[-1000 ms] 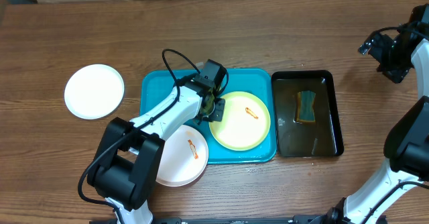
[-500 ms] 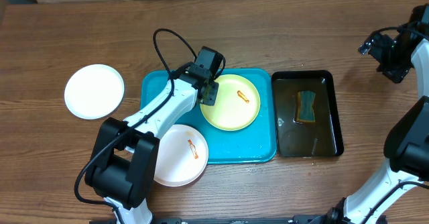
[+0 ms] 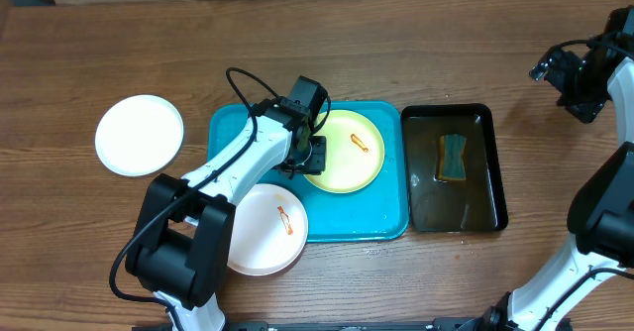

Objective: Clean dirty plates on tray and stack at the side

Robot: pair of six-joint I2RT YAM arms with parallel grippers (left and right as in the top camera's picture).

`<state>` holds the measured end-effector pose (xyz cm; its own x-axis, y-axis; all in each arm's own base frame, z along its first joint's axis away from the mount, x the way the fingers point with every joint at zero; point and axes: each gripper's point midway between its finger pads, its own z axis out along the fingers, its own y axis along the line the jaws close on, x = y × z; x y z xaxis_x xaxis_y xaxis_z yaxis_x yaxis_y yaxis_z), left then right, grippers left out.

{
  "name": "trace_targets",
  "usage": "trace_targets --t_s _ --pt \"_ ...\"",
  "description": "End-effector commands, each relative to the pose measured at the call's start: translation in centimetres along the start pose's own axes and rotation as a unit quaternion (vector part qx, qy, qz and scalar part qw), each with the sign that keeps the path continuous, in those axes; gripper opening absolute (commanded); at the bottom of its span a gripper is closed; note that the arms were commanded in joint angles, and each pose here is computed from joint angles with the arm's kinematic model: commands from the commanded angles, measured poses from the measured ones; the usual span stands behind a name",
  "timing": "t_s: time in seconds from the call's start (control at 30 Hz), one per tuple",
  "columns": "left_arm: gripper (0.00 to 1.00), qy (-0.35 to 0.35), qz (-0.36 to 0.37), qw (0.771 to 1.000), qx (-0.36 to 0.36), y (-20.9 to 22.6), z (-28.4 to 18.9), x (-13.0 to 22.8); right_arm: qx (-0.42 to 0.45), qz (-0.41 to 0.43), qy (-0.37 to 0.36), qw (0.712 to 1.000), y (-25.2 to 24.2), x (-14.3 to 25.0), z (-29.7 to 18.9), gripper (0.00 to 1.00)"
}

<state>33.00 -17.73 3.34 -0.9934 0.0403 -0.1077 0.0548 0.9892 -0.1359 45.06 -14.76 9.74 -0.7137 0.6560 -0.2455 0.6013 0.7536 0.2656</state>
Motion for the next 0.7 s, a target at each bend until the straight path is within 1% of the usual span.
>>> trace_targets --t_s 0.0,0.27,0.33,0.43,0.67 --pt "0.34 0.013 -0.026 0.999 0.018 -0.4 0.2 0.2 -0.011 -0.003 -0.025 1.0 0.8 -0.9 -1.8 1.0" --pt "0.3 0.017 -0.027 0.999 -0.014 1.0 0.7 0.9 -0.011 -0.004 -0.025 1.0 0.8 -0.9 -1.8 1.0" --pt "0.31 0.012 -0.028 0.999 -0.025 1.3 0.7 0.7 -0.011 -0.003 -0.025 1.0 0.8 -0.9 -1.8 1.0" --pt "0.33 0.003 -0.033 0.999 -0.022 1.4 0.6 0.1 -0.011 -0.003 -0.025 1.0 0.8 -0.9 -1.8 1.0" --pt "0.38 0.0 -0.081 0.997 -0.02 2.0 0.4 -0.4 -0.011 -0.003 -0.025 1.0 0.8 -0.9 -1.8 1.0"
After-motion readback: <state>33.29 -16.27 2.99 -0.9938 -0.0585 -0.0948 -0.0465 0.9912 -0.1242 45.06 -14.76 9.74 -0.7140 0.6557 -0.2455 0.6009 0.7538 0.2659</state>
